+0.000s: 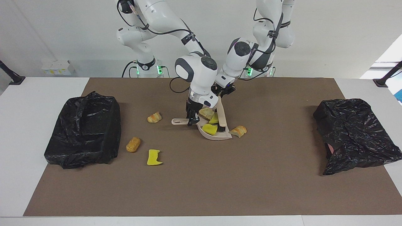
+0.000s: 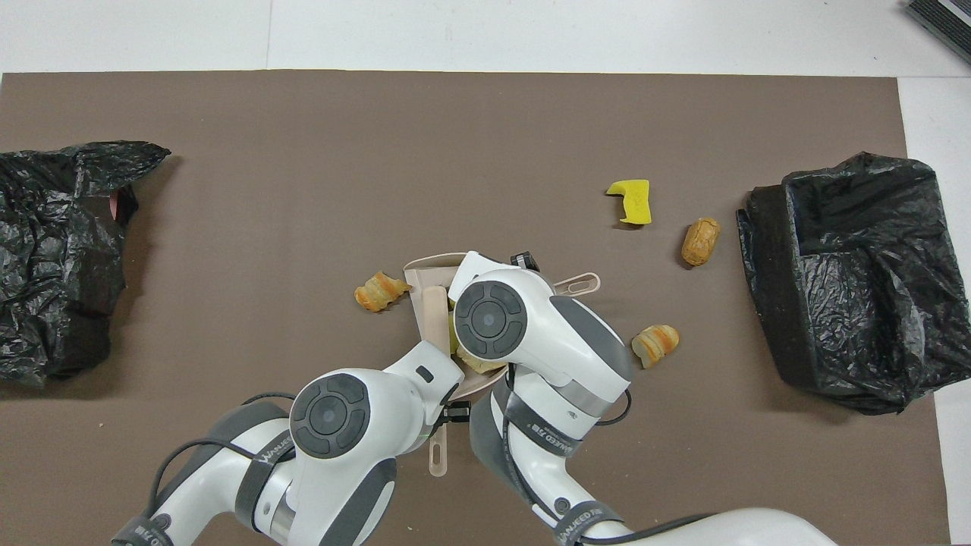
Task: Sweep and dump trash in bin
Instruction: 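Sweep the remaining pieces into the dustpan with the left gripper, then carry the loaded dustpan to the trash bag with the right gripper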
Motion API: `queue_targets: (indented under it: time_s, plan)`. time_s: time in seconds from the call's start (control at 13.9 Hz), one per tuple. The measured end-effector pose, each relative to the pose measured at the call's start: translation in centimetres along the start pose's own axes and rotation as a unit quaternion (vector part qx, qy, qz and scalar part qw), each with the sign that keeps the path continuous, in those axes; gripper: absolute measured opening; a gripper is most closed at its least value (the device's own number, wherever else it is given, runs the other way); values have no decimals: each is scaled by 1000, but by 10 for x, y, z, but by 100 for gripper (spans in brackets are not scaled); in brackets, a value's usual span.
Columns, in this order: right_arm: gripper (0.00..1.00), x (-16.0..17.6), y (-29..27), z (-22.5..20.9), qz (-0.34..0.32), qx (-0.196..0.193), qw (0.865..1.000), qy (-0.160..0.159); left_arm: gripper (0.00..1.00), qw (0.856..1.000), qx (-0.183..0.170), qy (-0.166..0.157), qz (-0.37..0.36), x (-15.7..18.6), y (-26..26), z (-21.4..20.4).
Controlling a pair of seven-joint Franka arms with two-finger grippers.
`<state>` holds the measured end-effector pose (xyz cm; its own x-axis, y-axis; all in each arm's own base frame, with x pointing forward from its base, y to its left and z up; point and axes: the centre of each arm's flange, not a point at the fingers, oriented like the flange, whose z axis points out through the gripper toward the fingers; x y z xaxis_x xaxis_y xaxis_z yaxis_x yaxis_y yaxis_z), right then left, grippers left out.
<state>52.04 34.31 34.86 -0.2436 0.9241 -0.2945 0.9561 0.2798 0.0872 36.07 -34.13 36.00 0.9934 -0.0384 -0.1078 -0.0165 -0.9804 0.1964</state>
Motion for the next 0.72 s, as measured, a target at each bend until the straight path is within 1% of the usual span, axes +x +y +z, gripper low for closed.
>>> queue_targets:
  time_s: [0.22, 0.36, 0.72]
  plan:
    - [32, 0, 0, 0, 0, 0, 1000, 0, 26, 1000, 8, -28, -7, 10, -1, -21]
    - [32, 0, 0, 0, 0, 0, 1000, 0, 26, 999, 11, -32, -31, 29, -26, -41]
    - [32, 0, 0, 0, 0, 0, 1000, 0, 26, 996, 68, 11, -56, 79, -113, -64]
